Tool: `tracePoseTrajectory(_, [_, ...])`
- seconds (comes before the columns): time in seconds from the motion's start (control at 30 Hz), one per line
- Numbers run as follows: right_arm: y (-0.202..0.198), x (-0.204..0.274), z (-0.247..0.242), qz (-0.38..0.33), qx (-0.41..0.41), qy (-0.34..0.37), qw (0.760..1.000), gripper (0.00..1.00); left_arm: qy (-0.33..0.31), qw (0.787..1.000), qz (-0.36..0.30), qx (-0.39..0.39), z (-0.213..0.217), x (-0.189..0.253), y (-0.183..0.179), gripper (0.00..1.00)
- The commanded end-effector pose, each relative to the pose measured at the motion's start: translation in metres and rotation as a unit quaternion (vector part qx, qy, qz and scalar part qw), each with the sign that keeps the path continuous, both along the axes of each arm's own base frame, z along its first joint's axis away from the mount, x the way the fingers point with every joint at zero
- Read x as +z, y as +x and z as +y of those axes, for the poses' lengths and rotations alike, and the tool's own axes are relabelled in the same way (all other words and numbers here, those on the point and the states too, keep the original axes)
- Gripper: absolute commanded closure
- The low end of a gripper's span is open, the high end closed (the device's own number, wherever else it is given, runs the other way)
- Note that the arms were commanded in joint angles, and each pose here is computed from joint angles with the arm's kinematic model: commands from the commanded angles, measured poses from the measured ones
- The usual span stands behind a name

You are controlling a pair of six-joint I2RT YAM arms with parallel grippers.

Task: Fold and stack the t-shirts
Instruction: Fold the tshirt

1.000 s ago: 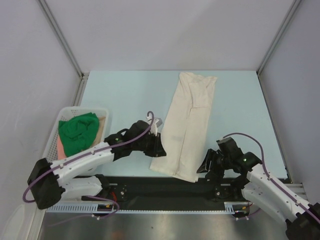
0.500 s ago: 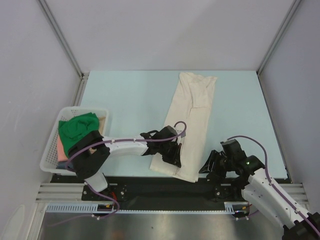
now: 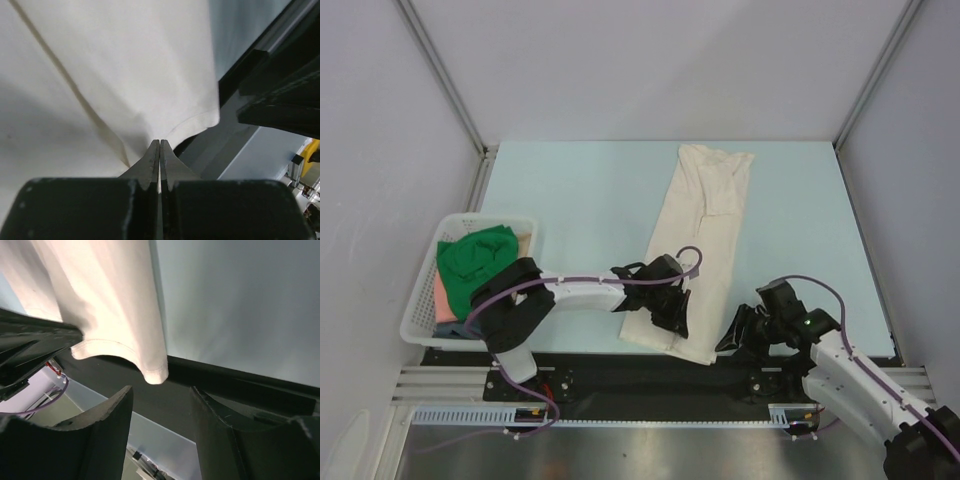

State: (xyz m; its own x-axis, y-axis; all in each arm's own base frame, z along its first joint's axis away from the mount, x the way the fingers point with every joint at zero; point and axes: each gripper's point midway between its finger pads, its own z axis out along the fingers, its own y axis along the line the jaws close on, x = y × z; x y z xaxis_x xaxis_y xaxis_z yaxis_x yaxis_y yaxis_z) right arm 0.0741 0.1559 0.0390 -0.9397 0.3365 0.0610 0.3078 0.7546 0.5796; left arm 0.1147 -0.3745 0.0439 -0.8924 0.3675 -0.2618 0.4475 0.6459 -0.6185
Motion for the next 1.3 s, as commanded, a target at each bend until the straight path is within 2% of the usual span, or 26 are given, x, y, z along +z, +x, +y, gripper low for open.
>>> tracePoseTrajectory(0.0, [0.009,0.004,0.011,-0.021,0.012,0.029,0.999,0.46,0.032,0.999,0.018,0.004,0.01,-0.018,-0.007,1.0])
tracePoseTrajectory(0.23, [0.004,-0.015,0.018,0.002,0.017,0.054,0.998,0.43,0.06,0.998,0.028,0.007,0.044,-0.052,-0.025,1.0])
tracePoseTrajectory(0.37, [-0.005,-0.03,0.021,0.02,0.017,0.073,0.997,0.41,0.047,0.998,0.035,0.011,0.045,-0.055,-0.03,1.0])
tracePoseTrajectory(0.47, [-0.006,-0.036,0.024,0.016,0.021,0.085,0.996,0.41,0.032,0.999,0.016,0.016,0.045,-0.039,-0.026,0.99])
tracePoseTrajectory(0.63, [-0.01,-0.042,0.025,0.025,0.022,0.088,0.996,0.42,0.011,0.999,-0.024,0.021,0.041,0.004,-0.015,0.91])
tracePoseTrajectory(0.8, [-0.015,-0.043,0.026,0.034,0.033,0.083,0.995,0.43,-0.018,0.998,-0.055,0.023,0.041,0.049,-0.01,0.68])
tracePoseTrajectory(0.83, [-0.016,-0.044,0.027,0.036,0.034,0.083,0.995,0.44,-0.018,0.997,-0.072,0.025,0.042,0.057,-0.004,0.66])
tracePoseTrajectory(1.0, [-0.017,-0.047,0.027,0.038,0.028,0.076,0.996,0.47,0.043,0.994,-0.08,0.061,0.09,0.045,0.016,0.61])
tracePoseTrajectory(1.17, [-0.016,-0.048,0.029,0.033,0.013,0.081,0.996,0.52,0.12,0.985,-0.075,0.099,0.156,0.009,0.033,0.57])
tracePoseTrajectory(1.27, [-0.018,-0.049,0.027,0.034,0.006,0.08,0.996,0.53,0.101,0.986,-0.067,0.112,0.153,0.011,0.04,0.52])
